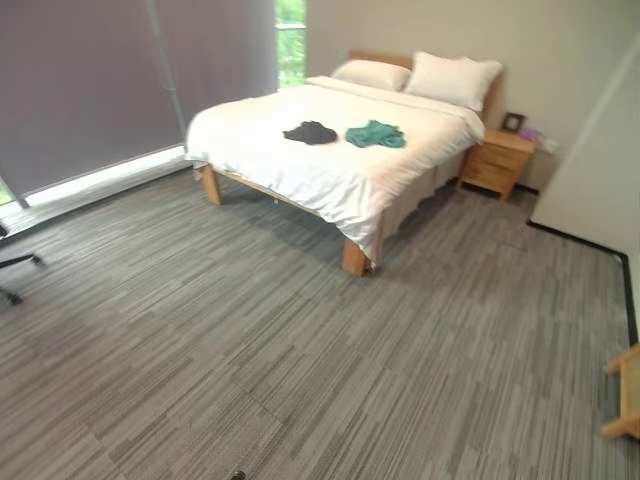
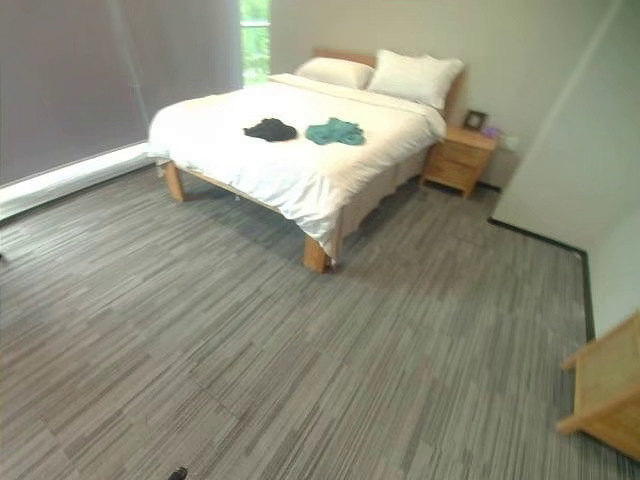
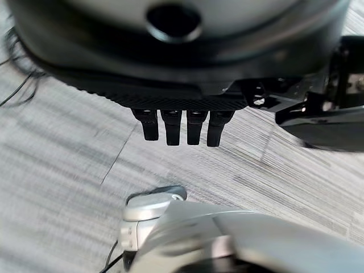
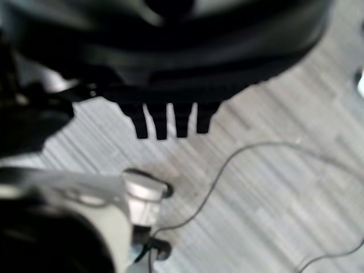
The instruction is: Pick up bed clothes into laundry basket.
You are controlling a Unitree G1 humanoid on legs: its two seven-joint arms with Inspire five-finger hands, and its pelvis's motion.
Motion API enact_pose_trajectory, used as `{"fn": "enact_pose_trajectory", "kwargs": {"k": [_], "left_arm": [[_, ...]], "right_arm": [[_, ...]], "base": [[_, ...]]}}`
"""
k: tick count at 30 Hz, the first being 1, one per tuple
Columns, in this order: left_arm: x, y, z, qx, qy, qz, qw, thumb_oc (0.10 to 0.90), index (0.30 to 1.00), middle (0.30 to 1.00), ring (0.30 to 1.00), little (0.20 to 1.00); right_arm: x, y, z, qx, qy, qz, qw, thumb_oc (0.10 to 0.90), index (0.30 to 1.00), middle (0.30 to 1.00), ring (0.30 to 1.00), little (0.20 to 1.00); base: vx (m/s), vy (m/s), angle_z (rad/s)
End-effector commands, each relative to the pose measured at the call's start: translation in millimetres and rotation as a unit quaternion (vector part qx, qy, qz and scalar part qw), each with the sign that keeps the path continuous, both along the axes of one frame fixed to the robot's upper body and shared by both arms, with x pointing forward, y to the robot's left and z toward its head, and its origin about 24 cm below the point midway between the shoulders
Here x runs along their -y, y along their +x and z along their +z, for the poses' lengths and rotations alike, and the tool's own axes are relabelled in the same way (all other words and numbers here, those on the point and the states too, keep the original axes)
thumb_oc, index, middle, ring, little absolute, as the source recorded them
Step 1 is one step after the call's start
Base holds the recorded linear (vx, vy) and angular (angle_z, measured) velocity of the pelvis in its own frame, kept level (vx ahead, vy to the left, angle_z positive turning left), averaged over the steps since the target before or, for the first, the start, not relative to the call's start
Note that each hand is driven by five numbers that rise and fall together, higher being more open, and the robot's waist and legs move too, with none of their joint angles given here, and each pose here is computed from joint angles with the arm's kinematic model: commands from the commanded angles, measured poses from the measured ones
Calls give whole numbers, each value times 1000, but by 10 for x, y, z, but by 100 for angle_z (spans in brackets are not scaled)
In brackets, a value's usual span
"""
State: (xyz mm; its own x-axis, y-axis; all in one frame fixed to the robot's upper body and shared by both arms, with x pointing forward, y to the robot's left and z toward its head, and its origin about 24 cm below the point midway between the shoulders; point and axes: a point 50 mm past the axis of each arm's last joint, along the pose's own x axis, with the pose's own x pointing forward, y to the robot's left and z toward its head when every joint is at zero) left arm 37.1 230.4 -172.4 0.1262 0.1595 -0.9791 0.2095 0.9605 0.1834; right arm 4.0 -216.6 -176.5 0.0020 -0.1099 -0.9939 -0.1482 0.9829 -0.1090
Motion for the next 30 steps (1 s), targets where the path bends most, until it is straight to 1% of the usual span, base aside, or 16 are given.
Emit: {"fn": "enact_pose_trajectory", "kwargs": {"k": [1, 2, 3, 4, 5, 7, 10, 11, 14, 17, 18, 19, 20, 23, 28, 30], "left_arm": [[-51, 49, 17, -2, 32, -35, 999, 800, 900, 900, 900, 900], [-51, 49, 17, -2, 32, -35, 999, 800, 900, 900, 900, 900], [-99, 208, 46, 45, 35, 23, 998, 800, 900, 900, 900, 900], [-114, 360, 75, 76, 35, 29, 996, 800, 900, 900, 900, 900], [-114, 361, 75, 76, 35, 29, 996, 800, 900, 900, 900, 900], [-171, 642, 155, 130, 44, 20, 990, 800, 900, 900, 900, 900], [-300, 1256, 484, 279, 49, 26, 959, 800, 900, 900, 900, 900], [-341, 1430, 633, 329, 47, 32, 943, 800, 900, 900, 900, 900], [-394, 1733, 1036, 441, 26, 47, 896, 800, 900, 900, 900, 900], [-392, 1868, 1383, 514, 9, 24, 858, 800, 900, 900, 900, 900], [-393, 1861, 1380, 513, 9, 24, 858, 800, 900, 900, 900, 900], [-386, 1909, 1600, 547, 13, -21, 837, 800, 900, 900, 900, 900], [-376, 1932, 1748, 571, 15, -45, 819, 800, 900, 900, 900, 900], [-440, 1930, 1861, 586, 54, -68, 805, 800, 900, 900, 900, 900], [-589, 1770, 1721, 579, 74, 34, 812, 800, 900, 900, 900, 900], [-599, 1756, 1718, 581, 70, 51, 810, 800, 900, 900, 900, 900]], "right_arm": [[78, 290, 29, 37, -14, -15, 999, 800, 900, 900, 900, 900], [78, 290, 29, 37, -14, -15, 999, 800, 900, 900, 900, 900], [140, 413, 50, 76, -22, -93, 992, 800, 900, 900, 900, 900], [185, 570, 78, 113, -25, -125, 985, 800, 900, 900, 900, 900], [185, 571, 78, 113, -25, -125, 985, 800, 900, 900, 900, 900], [211, 864, 138, 171, -25, -118, 978, 800, 900, 900, 900, 900], [276, 1434, 370, 294, -13, -93, 951, 800, 900, 900, 900, 900], [286, 1706, 546, 357, -6, -78, 931, 800, 900, 900, 900, 900], [335, 2121, 1000, 479, -2, -58, 876, 800, 900, 900, 900, 900], [327, 2288, 1407, 571, 6, -48, 820, 800, 900, 900, 900, 900], [325, 2281, 1403, 570, 6, -48, 820, 800, 900, 900, 900, 900], [316, 2329, 1632, 615, -3, -29, 788, 800, 900, 900, 900, 900], [316, 2340, 1770, 641, -13, -17, 767, 800, 900, 900, 900, 900], [260, 2297, 1818, 653, -18, 2, 757, 800, 900, 900, 900, 900], [220, 2217, 1733, 633, -14, 36, 773, 800, 900, 900, 900, 900], [221, 2259, 1775, 639, -15, 41, 768, 800, 900, 900, 900, 900]], "base": [[0, 0, 0], [0, 0, 0], [3, 3, 4], [3, 3, 5], [-11, -1, 5], [-15, -5, 1], [-38, -12, 1], [0, 0, 0], [0, 0, 0], [0, 0, 0], [0, 0, 0], [0, 0, 0], [0, 0, 0], [12, 7, 0], [17, 24, -4], [35, 62, -17]]}}
